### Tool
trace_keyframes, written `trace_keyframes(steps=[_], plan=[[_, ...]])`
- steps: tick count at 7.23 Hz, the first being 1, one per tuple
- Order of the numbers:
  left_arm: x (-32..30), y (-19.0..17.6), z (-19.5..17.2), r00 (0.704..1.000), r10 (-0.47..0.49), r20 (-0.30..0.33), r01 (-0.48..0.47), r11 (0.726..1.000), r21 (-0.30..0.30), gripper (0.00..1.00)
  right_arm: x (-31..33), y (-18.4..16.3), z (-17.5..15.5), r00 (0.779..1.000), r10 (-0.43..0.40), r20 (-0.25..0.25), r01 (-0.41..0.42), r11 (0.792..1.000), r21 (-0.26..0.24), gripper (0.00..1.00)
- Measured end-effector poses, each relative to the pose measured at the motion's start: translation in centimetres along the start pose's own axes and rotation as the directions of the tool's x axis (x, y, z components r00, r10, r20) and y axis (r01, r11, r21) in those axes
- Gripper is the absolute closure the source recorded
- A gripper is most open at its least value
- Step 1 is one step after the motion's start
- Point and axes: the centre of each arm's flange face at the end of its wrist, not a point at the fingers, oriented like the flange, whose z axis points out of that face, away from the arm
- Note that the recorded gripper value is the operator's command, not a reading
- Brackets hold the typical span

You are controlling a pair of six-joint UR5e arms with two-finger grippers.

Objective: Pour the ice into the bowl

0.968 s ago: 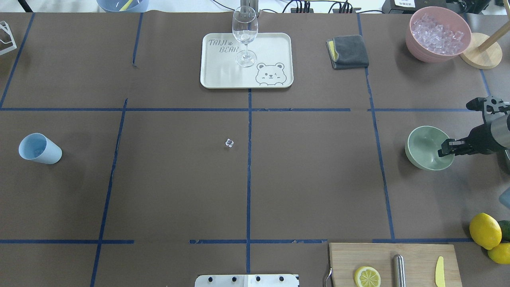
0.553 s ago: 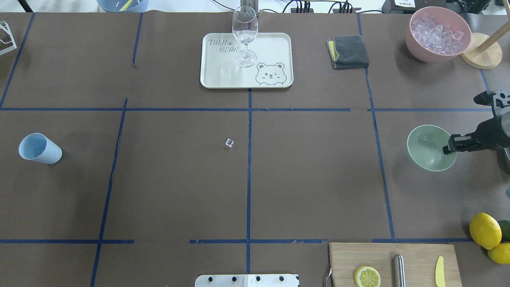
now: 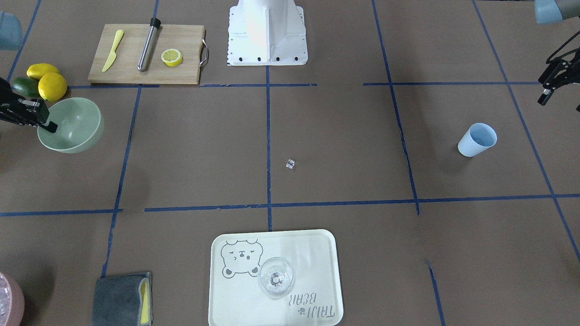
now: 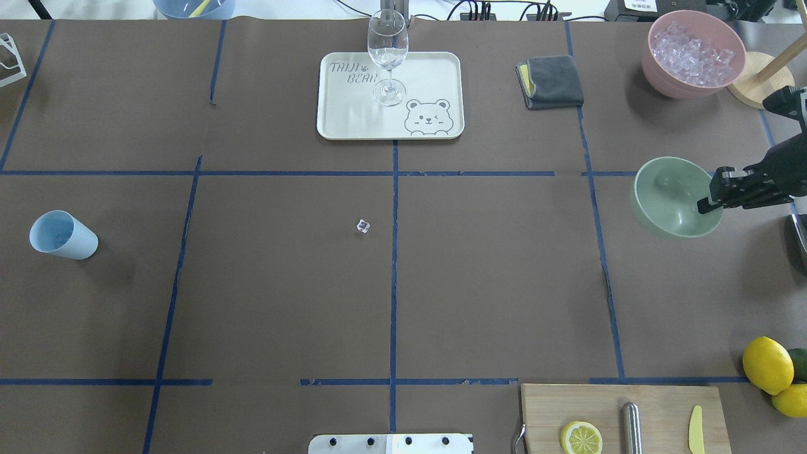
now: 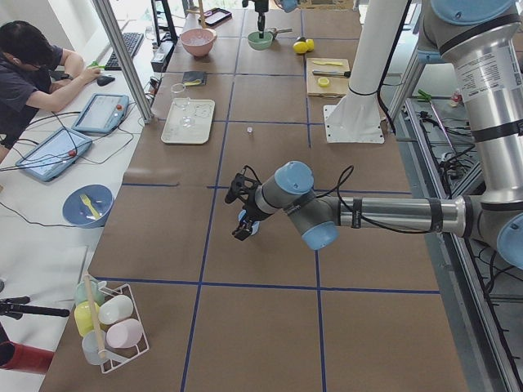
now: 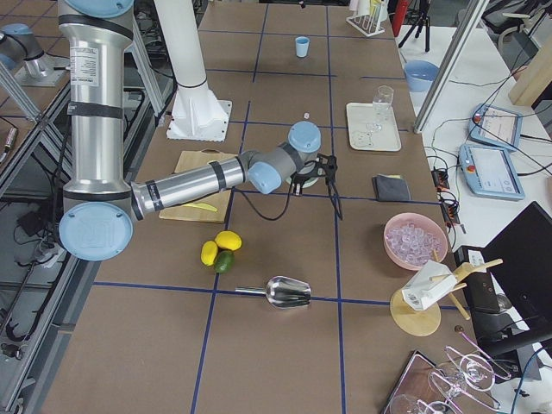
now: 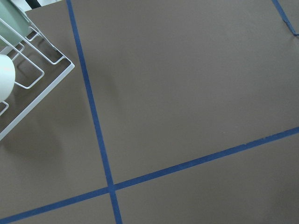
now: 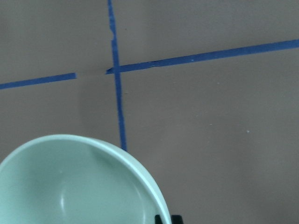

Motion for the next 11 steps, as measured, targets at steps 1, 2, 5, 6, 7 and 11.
trace_keyframes(steps=[1,2,5,6,7,11], plan=[[1.4,2.3,-0.1,1.0,-0.028,-0.009,0.028,0.999,0.033,0.0,-5.0,0.0,-1.4,0.999,0.041,-0.003,-0.041,0.999,-0.015,1.0],[2.7,4.1,0.3,0.998,-0.064,-0.009,0.065,0.996,0.059,0.0,-9.9,0.6,-1.2,0.997,0.08,0.002,-0.08,0.996,-0.035,1.0],[6.1,7.8,3.0,0.984,-0.173,0.031,0.167,0.975,0.145,0.0,-22.4,4.1,2.3,0.986,0.166,-0.008,-0.166,0.983,-0.076,1.0],[7.3,9.0,4.0,0.979,-0.201,0.041,0.191,0.966,0.174,0.0,-26.5,5.9,4.2,0.985,0.17,-0.034,-0.172,0.983,-0.067,1.0],[8.5,10.0,4.9,0.974,-0.22,0.048,0.206,0.959,0.197,0.0,-30.0,7.1,6.2,0.984,0.171,-0.054,-0.174,0.983,-0.058,1.0],[11.6,13.4,7.7,0.964,-0.239,0.117,0.204,0.947,0.248,0.0,-47.1,8.7,15.0,0.974,0.196,-0.112,-0.202,0.979,-0.042,1.0]])
